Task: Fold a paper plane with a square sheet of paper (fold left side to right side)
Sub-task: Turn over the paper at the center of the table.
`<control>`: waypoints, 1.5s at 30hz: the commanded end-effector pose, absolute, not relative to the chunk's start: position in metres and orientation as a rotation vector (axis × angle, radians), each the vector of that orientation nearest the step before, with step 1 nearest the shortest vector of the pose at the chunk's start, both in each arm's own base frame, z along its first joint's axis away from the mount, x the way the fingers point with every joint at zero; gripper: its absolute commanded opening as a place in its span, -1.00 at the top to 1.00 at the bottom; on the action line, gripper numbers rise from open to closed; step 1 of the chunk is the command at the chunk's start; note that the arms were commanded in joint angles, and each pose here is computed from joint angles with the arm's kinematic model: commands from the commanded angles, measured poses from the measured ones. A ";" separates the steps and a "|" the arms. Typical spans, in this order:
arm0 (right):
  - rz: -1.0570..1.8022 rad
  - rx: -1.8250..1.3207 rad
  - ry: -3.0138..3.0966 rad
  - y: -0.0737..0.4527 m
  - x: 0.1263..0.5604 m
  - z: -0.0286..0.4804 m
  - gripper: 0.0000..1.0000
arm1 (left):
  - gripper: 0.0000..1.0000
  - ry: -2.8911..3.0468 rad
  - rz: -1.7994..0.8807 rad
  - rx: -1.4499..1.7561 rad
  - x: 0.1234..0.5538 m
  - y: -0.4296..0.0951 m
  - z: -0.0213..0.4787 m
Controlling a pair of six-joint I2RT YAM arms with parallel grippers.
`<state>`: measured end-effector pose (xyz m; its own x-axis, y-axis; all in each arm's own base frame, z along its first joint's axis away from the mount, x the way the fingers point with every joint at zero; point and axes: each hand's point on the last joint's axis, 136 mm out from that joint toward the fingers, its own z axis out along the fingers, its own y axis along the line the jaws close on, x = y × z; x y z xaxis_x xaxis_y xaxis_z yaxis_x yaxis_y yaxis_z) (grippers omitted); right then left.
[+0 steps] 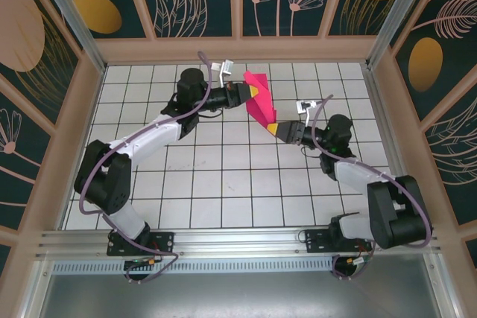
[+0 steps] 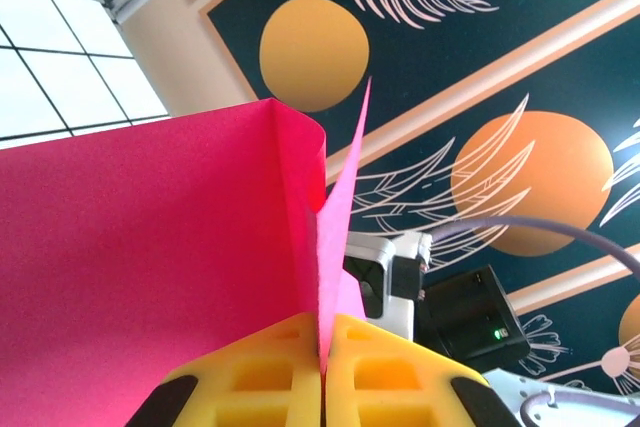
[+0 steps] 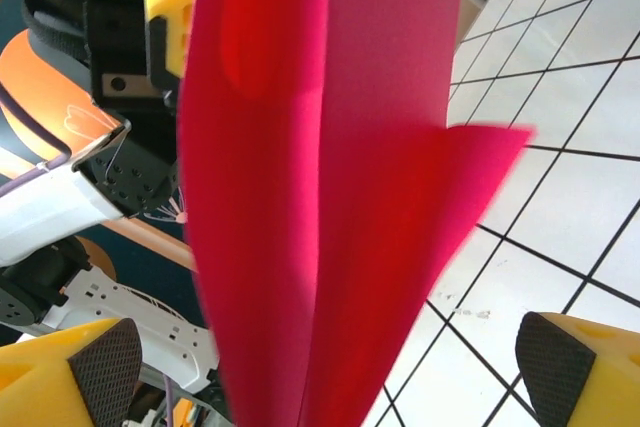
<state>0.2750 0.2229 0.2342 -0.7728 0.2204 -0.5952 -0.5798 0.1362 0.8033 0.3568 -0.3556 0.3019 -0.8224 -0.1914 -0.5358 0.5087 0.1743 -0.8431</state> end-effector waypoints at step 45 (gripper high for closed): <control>-0.237 -0.301 2.382 0.162 0.329 0.148 0.94 | -0.64 1.949 -0.637 -0.127 0.348 -0.174 0.276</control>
